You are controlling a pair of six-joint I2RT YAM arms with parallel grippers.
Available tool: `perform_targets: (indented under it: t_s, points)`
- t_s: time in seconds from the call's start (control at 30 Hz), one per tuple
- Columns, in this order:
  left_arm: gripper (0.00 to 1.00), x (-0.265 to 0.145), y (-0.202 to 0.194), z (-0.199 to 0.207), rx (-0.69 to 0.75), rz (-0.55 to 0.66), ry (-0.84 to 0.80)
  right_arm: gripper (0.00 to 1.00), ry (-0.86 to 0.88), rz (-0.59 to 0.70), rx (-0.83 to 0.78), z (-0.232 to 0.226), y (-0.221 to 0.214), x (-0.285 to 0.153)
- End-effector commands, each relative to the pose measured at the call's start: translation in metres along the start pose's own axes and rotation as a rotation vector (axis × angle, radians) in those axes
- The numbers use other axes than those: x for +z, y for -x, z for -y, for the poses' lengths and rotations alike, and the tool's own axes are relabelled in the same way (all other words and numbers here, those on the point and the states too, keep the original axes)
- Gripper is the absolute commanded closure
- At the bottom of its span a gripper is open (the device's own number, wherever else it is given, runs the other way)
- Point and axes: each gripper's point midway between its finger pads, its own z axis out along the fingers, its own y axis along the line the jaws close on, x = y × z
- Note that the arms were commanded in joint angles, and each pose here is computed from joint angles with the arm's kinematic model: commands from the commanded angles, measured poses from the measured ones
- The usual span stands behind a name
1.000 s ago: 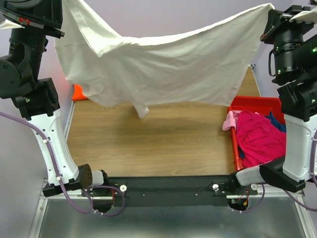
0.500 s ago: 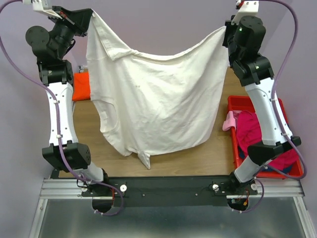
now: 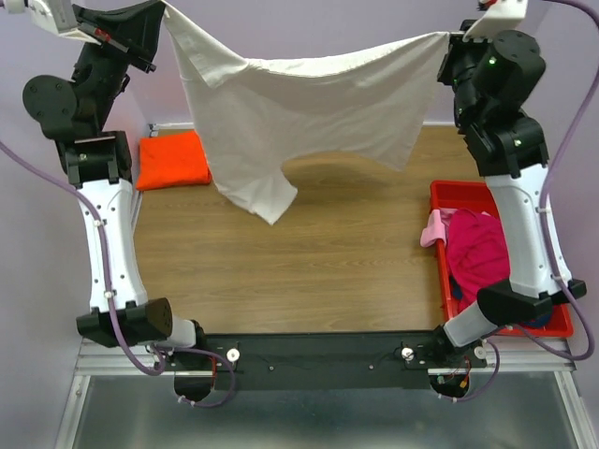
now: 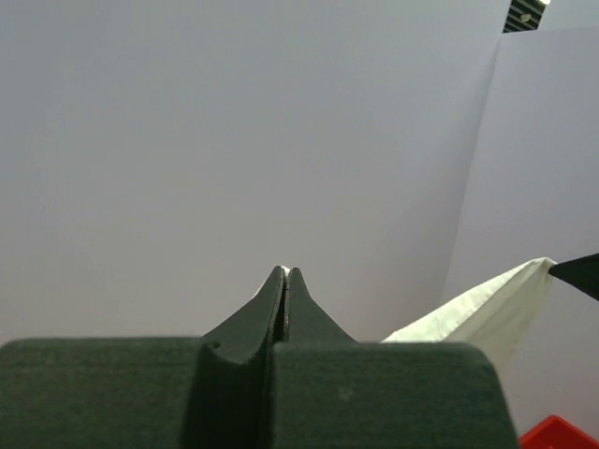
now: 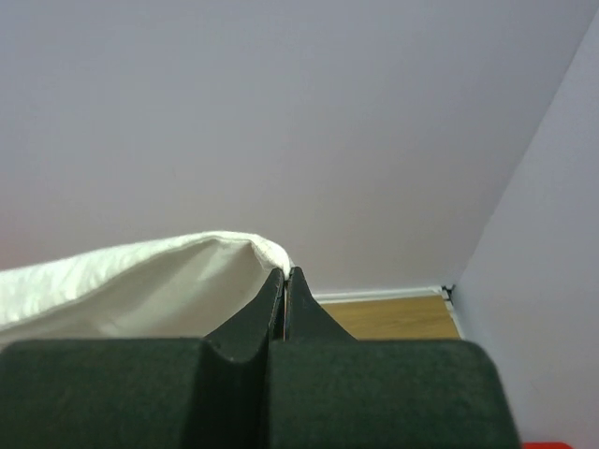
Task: Fold and stack the t-shirts
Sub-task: Flatten the tshirt out
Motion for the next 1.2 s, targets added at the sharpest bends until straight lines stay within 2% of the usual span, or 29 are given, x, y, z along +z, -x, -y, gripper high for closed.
perform_targets:
  t_s: [0.0, 0.2, 0.33, 0.43, 0.57, 0.7, 0.83, 0.87, 0.93, 0.97, 1.03, 1.07, 1.13, 1.17]
  points:
    - [1.00, -0.020, 0.071, 0.059, 0.196, 0.171, -0.096, 1.00, 0.085, 0.178, 0.073, 0.010, 0.067, -0.043]
    - [1.00, -0.049, 0.121, 0.111, 0.356, 0.262, -0.123, 1.00, 0.199, 0.278, 0.079, 0.009, 0.092, -0.080]
    - [1.00, -0.066, 0.154, 0.135, 0.473, 0.323, -0.087, 1.00, 0.259, 0.384, 0.143, 0.015, 0.126, -0.115]
    - [1.00, -0.083, 0.188, 0.167, 0.568, 0.397, -0.096, 1.00, 0.289, 0.439, 0.179, 0.019, 0.146, -0.131]
    - [1.00, -0.090, 0.200, 0.185, 0.591, 0.445, -0.136, 1.00, 0.321, 0.453, 0.218, 0.015, 0.153, -0.137]
    - [1.00, -0.079, 0.179, 0.172, 0.513, 0.410, -0.180, 1.00, 0.279, 0.426, 0.220, 0.015, 0.143, -0.121]
    - [1.00, -0.051, 0.121, 0.120, 0.351, 0.296, -0.176, 1.00, 0.118, 0.321, 0.258, 0.023, 0.104, -0.082]
    - [1.00, -0.036, 0.087, 0.093, 0.284, 0.235, -0.166, 1.00, 0.064, 0.279, 0.255, 0.024, 0.087, -0.066]
    - [1.00, -0.020, 0.047, 0.066, 0.209, 0.164, -0.157, 1.00, 0.023, 0.212, 0.231, 0.018, 0.059, -0.044]
    - [1.00, -0.006, 0.004, 0.035, 0.153, 0.093, -0.130, 1.00, -0.032, 0.146, 0.207, 0.014, 0.028, -0.023]
    - [1.00, 0.010, -0.045, 0.015, 0.095, 0.015, -0.137, 1.00, -0.063, 0.079, 0.178, 0.010, -0.006, 0.001]
    - [1.00, 0.023, -0.093, -0.015, 0.043, -0.055, -0.110, 1.00, -0.066, 0.023, 0.159, 0.005, -0.036, 0.015]
    - [1.00, 0.033, -0.149, -0.042, -0.019, -0.144, -0.094, 1.00, -0.084, -0.075, 0.167, 0.007, -0.093, 0.053]
    - [1.00, 0.043, -0.203, -0.069, -0.067, -0.222, -0.067, 1.00, -0.077, -0.120, 0.179, 0.004, -0.123, 0.069]
